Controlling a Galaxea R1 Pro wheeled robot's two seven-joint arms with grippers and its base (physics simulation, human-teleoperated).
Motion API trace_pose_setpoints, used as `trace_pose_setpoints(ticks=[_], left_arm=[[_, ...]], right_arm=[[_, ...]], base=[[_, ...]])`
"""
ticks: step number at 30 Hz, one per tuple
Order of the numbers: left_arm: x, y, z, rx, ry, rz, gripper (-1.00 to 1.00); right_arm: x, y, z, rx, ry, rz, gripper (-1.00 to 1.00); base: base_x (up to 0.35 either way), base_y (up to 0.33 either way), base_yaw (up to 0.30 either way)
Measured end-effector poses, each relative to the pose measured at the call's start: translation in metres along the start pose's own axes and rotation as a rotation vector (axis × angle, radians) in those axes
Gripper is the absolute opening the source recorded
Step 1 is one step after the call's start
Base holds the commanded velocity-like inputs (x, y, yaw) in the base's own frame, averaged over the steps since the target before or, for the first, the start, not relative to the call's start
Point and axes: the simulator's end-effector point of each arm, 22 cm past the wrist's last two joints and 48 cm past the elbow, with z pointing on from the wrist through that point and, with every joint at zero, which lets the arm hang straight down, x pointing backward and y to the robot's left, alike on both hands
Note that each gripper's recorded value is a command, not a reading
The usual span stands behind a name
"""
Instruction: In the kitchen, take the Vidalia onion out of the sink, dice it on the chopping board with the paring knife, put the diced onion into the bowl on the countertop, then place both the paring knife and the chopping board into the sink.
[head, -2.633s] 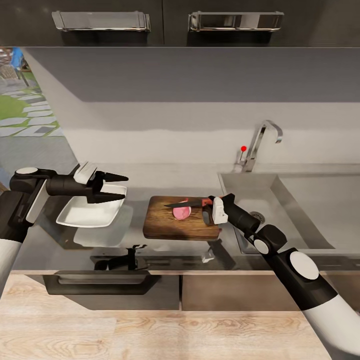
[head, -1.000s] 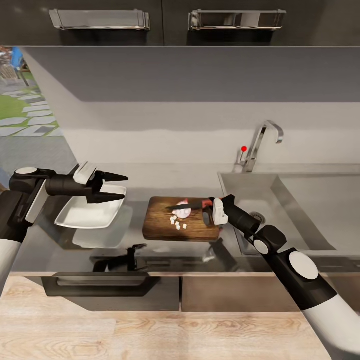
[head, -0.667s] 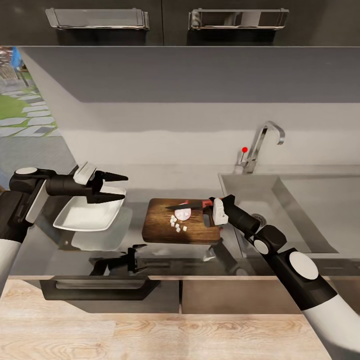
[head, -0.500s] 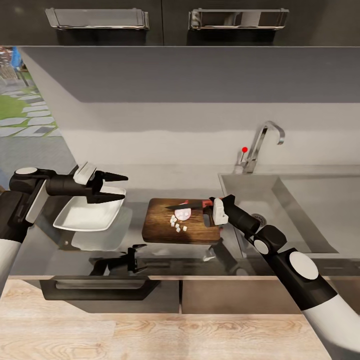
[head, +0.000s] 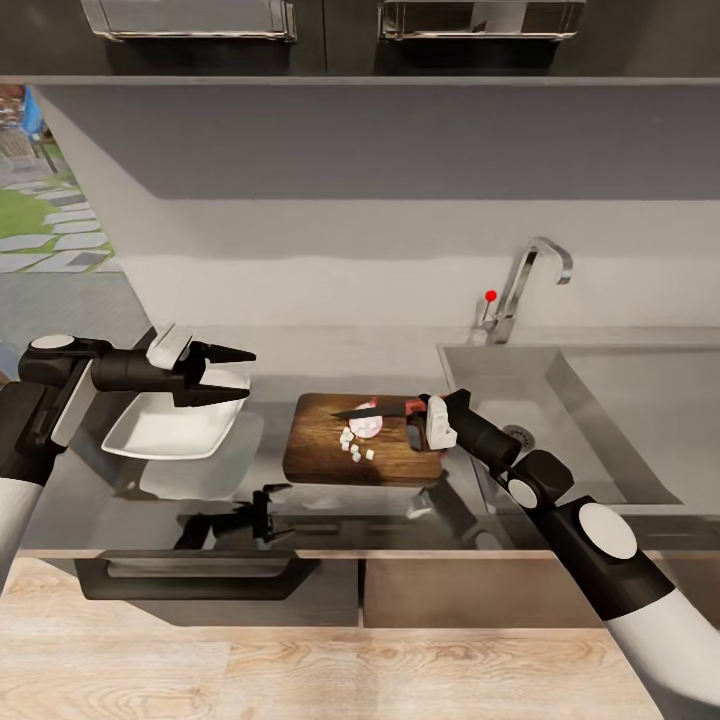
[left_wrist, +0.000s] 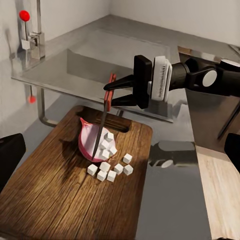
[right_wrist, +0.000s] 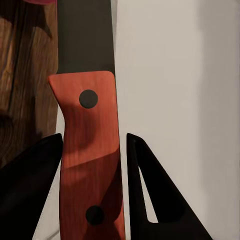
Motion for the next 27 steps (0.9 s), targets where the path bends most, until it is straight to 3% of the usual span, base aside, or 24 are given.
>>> trace_pose_setpoints(ticks=[27], left_arm=[[0.0091,0.0031,0.0014,-0.002,0.001,-0.001,1.00]], right_arm=[[0.0013,0.0089,0.0024,0.000,0.001,0.000,-1.00]], base=[[0.000,0.000,0.000]])
